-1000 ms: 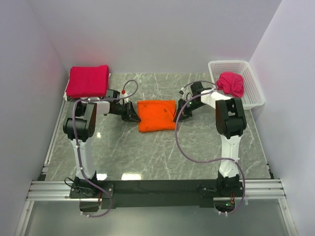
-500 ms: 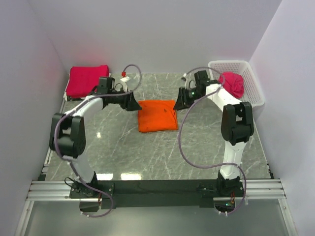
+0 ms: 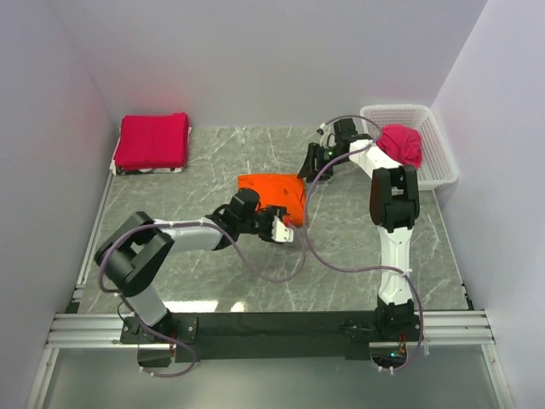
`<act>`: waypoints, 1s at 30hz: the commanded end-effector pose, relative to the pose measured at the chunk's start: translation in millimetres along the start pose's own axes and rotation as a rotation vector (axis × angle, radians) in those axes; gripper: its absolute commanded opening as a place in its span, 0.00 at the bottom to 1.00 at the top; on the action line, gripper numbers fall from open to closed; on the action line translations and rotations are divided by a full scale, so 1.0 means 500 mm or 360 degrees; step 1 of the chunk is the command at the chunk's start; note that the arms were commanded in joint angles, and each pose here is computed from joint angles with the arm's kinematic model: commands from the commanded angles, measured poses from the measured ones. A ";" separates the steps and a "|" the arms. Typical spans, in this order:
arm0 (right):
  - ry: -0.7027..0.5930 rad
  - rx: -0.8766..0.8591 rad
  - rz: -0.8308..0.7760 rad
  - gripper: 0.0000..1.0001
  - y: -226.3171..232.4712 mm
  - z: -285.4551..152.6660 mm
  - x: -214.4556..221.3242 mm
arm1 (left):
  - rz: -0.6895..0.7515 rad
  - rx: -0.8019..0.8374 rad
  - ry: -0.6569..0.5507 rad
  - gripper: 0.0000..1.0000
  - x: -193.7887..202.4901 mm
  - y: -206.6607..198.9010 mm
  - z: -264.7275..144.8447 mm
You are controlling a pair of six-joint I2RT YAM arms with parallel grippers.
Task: Fold and stack the t-shirts
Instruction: Fold the tshirt
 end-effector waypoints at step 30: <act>-0.0030 -0.0122 0.0079 0.21 -0.005 0.027 -0.033 | 0.0599 -0.0171 0.0054 0.14 0.030 0.004 0.176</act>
Point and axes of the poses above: each gripper's point midway between its finger pads, its own z axis out along the fingers, its own y axis along the line the jaws close on, x = y × z, the point moved 2 cm from there along -z, back along the fingers, and after that the axes turned 2 degrees about z, right-handed, at the moved point
